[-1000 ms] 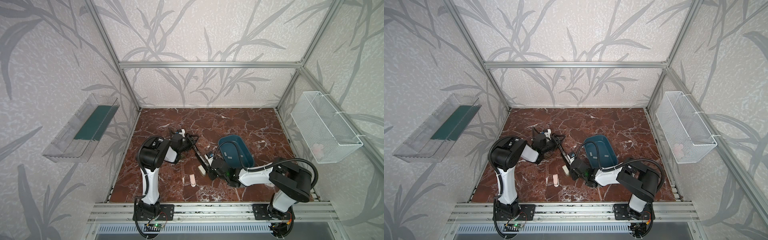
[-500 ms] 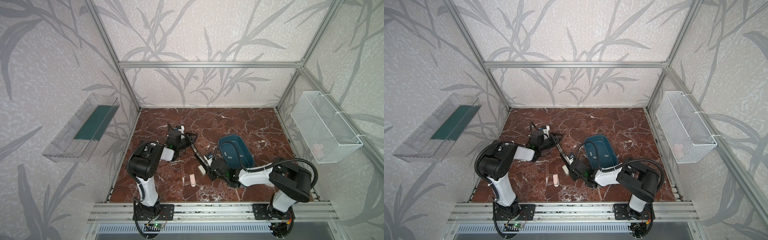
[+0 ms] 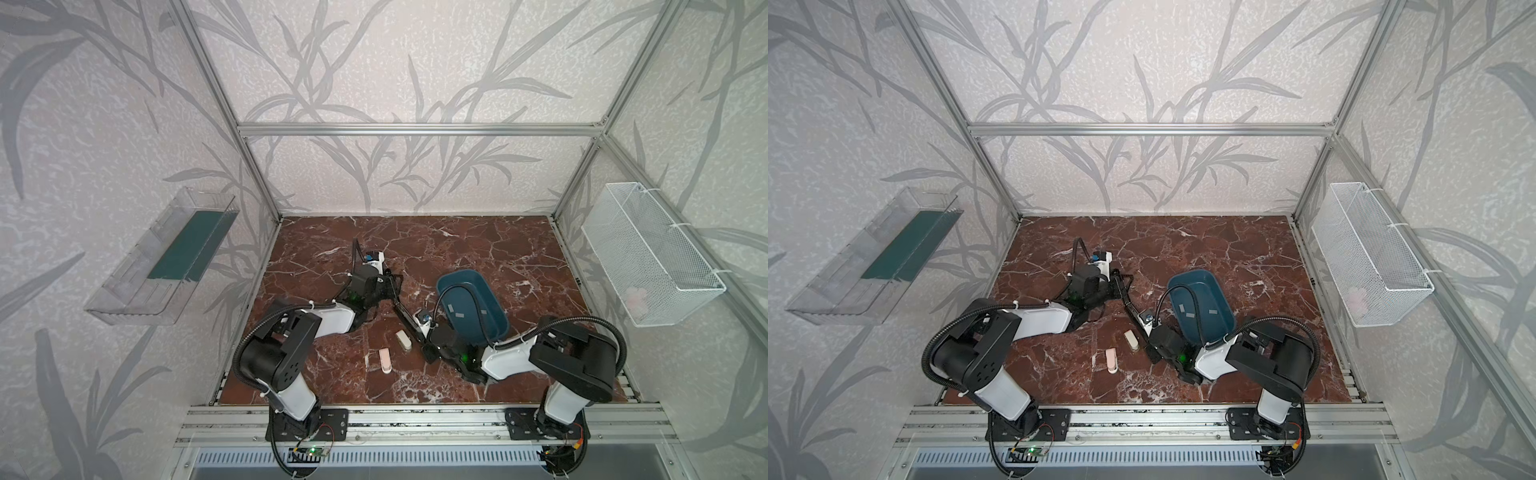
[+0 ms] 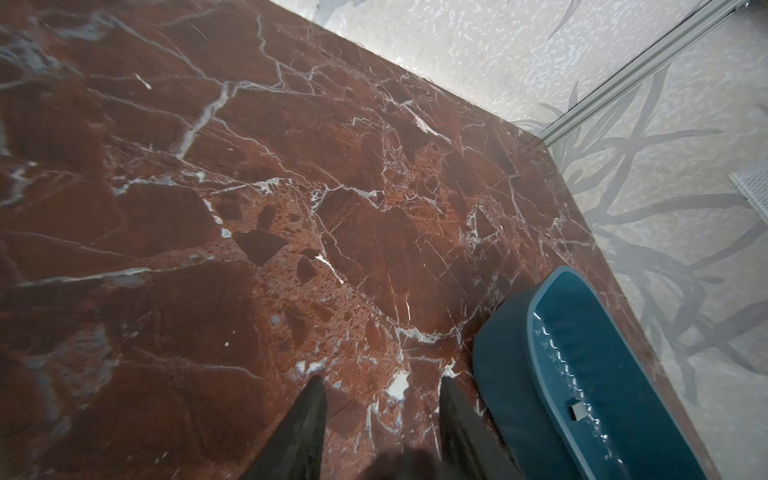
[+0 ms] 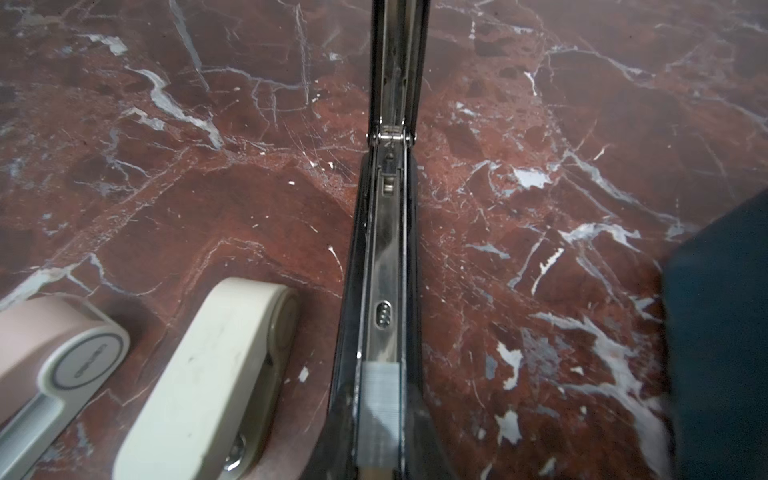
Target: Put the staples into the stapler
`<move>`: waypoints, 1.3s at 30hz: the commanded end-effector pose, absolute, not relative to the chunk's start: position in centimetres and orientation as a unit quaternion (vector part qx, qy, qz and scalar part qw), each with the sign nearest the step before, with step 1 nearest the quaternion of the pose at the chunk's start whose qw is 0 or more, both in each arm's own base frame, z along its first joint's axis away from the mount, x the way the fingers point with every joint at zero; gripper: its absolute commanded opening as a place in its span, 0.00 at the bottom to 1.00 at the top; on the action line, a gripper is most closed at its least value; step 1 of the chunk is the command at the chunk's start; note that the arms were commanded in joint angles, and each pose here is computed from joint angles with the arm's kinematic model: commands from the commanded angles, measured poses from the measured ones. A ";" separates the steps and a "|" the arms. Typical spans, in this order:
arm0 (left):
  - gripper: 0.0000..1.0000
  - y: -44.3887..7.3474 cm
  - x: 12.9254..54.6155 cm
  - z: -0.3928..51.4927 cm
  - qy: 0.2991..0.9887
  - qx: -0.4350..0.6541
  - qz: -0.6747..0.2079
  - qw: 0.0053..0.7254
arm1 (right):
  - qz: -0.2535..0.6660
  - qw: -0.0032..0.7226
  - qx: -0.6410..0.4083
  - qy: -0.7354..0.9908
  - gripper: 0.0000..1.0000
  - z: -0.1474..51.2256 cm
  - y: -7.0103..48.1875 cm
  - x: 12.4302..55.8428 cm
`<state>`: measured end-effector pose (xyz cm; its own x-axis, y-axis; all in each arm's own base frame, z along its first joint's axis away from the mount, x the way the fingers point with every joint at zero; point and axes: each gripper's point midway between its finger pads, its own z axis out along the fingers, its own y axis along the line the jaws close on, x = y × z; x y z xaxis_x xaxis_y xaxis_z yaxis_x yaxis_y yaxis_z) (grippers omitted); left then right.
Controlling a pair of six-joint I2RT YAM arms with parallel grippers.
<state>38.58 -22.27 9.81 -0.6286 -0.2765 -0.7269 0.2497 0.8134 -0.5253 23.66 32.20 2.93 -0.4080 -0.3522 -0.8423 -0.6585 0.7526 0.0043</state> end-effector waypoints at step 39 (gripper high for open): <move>0.84 -25.8 27.1 3.9 0.846 0.220 -0.269 0.405 | 0.244 0.468 -0.282 0.801 0.34 2.2 32.4 24.6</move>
<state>29.23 -25.70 5.38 -0.5483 0.0922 -0.8312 0.5492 0.7892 -0.2747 24.81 32.70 2.92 -0.3824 -0.2250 -0.8962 -0.6837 0.7213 0.1106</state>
